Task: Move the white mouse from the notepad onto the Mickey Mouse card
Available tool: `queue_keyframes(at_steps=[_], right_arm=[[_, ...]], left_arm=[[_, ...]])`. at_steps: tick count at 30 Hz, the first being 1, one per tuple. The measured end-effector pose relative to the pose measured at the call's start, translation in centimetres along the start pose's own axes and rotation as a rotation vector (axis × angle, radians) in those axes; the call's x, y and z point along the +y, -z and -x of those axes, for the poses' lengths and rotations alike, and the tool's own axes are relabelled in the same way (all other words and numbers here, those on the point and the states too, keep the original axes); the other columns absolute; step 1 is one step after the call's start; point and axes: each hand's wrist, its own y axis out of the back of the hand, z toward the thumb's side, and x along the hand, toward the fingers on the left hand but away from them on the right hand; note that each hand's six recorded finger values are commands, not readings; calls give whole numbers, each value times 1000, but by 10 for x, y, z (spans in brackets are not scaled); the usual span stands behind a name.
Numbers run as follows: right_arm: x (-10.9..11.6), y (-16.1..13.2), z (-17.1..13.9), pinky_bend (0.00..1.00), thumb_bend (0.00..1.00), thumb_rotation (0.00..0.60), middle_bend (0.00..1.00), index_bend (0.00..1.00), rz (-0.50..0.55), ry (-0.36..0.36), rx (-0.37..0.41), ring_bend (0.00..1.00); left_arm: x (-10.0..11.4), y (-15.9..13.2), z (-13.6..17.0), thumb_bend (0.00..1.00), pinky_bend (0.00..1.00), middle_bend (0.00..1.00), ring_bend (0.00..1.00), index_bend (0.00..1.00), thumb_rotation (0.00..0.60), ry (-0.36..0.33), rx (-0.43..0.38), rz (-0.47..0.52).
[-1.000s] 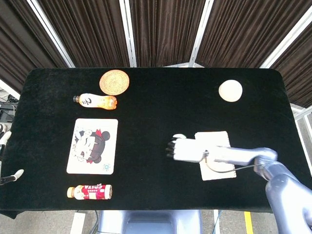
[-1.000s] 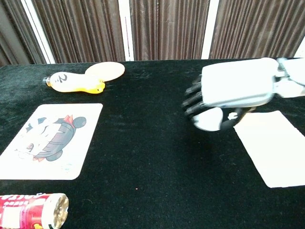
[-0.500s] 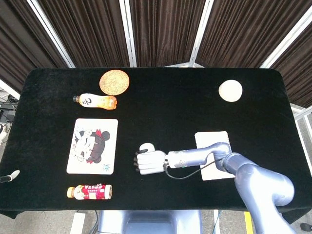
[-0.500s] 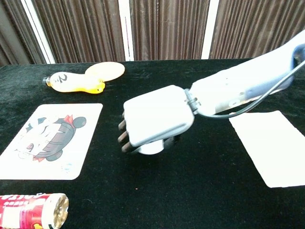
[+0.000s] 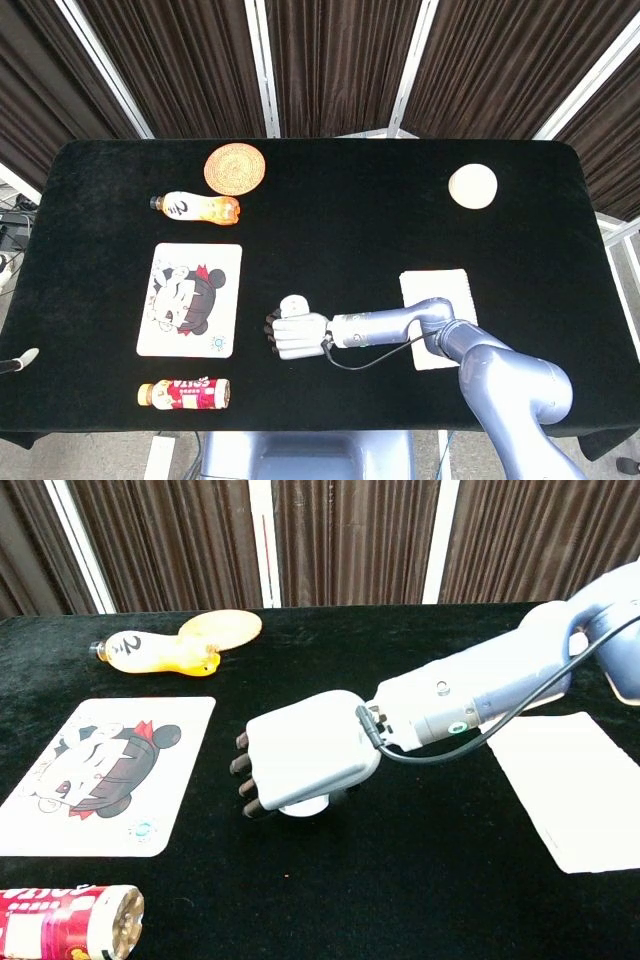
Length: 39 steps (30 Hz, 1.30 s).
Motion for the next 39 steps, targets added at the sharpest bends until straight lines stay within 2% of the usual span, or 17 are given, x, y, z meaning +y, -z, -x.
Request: queue_keyframes(at_steps=[5,9,12,15,16,18,22,25,30,35,39], right_arm=[[3,5,-16,208,0,600,117,95,-10,8,-39,105],[8,14,-40,208,0,600,117,95,-6,18,-88,101],[10,21,-71,196,0,600,116,95,28,23,-166,97],[9,26,-114,163,0,600,114,95,99,16,-298,91],[7,28,-133,149,0,600,113,95,134,10,-364,91],[6,30,-162,124,0,600,108,94,188,-1,-472,87],[5,22,-236,28,0,600,34,91,330,-25,-741,11],[3,7,-287,0,0,600,0,69,419,-62,-933,0],[13,-34,-347,0,0,600,0,35,602,-103,-1250,0],[27,-70,-380,0,0,600,0,17,680,-148,-1461,0],[30,-84,-393,0,0,600,0,17,717,-164,-1554,0]], left_arm=[[-2,-1,-1,0,0,0,0,0,600,5,-3,-3],[-2,-3,1,0,0,0,0,0,600,7,-11,-2],[-2,-8,2,0,0,0,0,0,600,4,-34,-3],[-1,-17,1,0,0,0,0,0,600,2,-82,-7],[-1,-21,1,0,0,0,0,0,600,1,-101,-10],[0,-33,-3,0,0,0,0,0,600,-5,-159,-23],[-3,-67,-15,0,0,0,0,0,600,-6,-314,-46],[-9,-101,-25,0,0,0,0,0,600,6,-457,-68],[-25,-179,-29,0,0,0,0,15,600,29,-760,-166],[-50,-244,-30,0,0,0,0,75,600,69,-967,-291],[-69,-281,-28,10,0,1,0,100,600,89,-1064,-348]])
